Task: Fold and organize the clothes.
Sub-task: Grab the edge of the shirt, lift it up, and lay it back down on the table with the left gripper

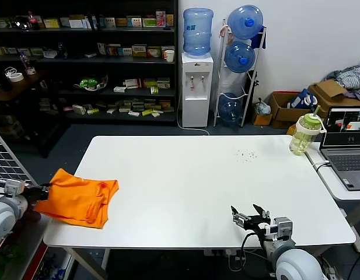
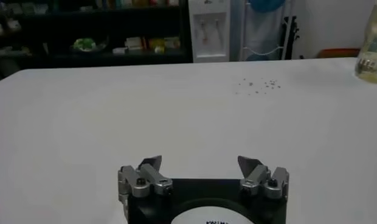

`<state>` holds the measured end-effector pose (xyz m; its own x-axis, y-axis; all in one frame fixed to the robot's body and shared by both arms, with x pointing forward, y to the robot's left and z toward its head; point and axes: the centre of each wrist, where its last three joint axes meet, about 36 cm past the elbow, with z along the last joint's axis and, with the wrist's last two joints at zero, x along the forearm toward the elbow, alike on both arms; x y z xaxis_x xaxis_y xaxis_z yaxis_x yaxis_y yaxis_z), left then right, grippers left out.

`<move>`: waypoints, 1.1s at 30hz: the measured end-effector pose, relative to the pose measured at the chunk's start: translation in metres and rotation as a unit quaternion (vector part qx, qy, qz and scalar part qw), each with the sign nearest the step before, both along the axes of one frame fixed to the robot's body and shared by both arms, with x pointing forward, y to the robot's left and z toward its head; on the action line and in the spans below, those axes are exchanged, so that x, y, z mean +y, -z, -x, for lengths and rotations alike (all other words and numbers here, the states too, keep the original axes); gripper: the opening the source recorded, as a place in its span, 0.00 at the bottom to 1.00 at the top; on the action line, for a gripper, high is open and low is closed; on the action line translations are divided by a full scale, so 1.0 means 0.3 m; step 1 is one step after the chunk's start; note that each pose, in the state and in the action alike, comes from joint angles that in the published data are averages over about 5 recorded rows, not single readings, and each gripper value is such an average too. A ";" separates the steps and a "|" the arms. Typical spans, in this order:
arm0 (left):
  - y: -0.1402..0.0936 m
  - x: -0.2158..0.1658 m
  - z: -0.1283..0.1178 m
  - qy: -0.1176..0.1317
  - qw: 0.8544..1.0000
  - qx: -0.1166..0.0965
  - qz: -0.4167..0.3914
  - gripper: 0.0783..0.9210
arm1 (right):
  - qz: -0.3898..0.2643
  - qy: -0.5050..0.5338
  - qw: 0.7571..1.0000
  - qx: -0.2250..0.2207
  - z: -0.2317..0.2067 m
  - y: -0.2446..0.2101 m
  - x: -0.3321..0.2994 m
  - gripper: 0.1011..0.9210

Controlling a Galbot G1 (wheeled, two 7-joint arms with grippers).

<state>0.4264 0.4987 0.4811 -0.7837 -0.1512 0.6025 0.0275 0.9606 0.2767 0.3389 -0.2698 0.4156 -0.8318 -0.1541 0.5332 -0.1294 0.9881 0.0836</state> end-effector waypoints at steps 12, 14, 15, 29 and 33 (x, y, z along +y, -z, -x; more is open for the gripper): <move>-0.072 -0.035 -0.007 -0.009 1.000 0.000 0.000 0.01 | 0.005 0.013 1.000 -0.001 0.018 -0.004 0.006 0.88; -0.073 -0.103 -0.001 -0.006 1.000 -0.002 0.024 0.01 | 0.006 0.017 1.000 -0.001 0.024 -0.006 0.007 0.88; -0.071 -0.144 0.003 -0.005 0.999 -0.002 0.040 0.01 | 0.006 0.019 1.000 -0.001 0.028 -0.006 0.007 0.88; 0.046 -0.894 -0.144 0.007 0.957 0.036 0.289 0.01 | 0.012 0.063 0.998 0.010 0.135 0.004 -0.031 0.88; 0.064 -1.121 -0.217 0.030 0.946 0.054 0.318 0.01 | 0.015 0.073 0.997 0.012 0.155 0.000 -0.050 0.88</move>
